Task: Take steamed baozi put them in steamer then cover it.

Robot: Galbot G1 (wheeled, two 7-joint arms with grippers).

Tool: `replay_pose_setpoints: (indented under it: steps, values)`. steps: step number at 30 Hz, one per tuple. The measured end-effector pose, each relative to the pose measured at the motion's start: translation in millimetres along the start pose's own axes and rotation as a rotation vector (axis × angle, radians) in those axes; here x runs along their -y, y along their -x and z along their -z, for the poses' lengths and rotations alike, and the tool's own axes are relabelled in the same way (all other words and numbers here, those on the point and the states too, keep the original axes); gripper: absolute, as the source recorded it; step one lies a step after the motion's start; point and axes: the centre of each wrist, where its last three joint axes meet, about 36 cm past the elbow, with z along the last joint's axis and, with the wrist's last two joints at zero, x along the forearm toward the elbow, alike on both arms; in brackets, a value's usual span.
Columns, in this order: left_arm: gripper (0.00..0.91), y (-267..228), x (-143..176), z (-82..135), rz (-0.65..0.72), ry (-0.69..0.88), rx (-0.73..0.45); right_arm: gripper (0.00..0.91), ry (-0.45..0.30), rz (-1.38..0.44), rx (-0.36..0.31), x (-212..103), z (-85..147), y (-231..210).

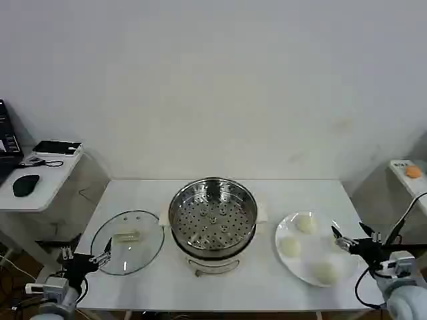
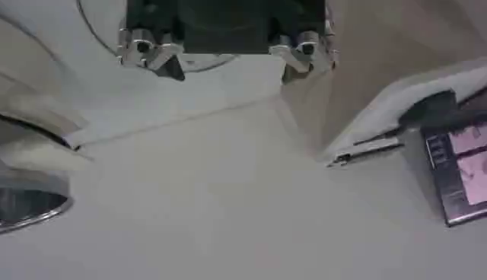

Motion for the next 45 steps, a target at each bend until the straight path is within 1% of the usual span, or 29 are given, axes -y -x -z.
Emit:
replay_pose_setpoints:
  steps: [3,6,9,14,20,24,28,33,38,41,45]
  values:
    - [0.907,-1,2,2,-0.005,0.001,0.009,0.907,-0.052,0.021,0.005,5,12,7]
    - [0.907,-3,3,4,-0.013,0.011,0.017,0.907,-0.123,0.050,0.003,12,28,15]
    - [0.907,-5,4,7,-0.018,0.016,0.025,0.907,-0.213,0.089,-0.006,22,47,26]
    - [0.907,-6,6,11,-0.022,0.010,0.039,0.907,-0.389,0.184,-0.040,43,83,47]
    - [0.907,-10,7,14,-0.026,0.013,0.050,0.907,-0.599,0.332,-0.107,62,129,78]
    - [0.907,-9,6,15,-0.020,0.012,0.058,0.907,-0.723,0.438,-0.174,70,157,102]
    - [0.907,-9,4,15,-0.012,0.009,0.059,0.907,-0.834,0.525,-0.251,73,180,128]
    - [0.907,-11,3,14,-0.005,0.007,0.054,0.907,-0.956,0.600,-0.342,66,199,162]
    - [0.907,-13,2,15,0.000,0.009,0.056,0.907,-1.079,0.675,-0.435,43,210,197]
    - [0.907,-14,2,14,0.002,0.008,0.054,0.907,-1.147,0.717,-0.492,27,210,216]
    - [0.907,-16,3,15,-0.005,0.013,0.055,0.907,-1.215,0.761,-0.557,9,207,237]
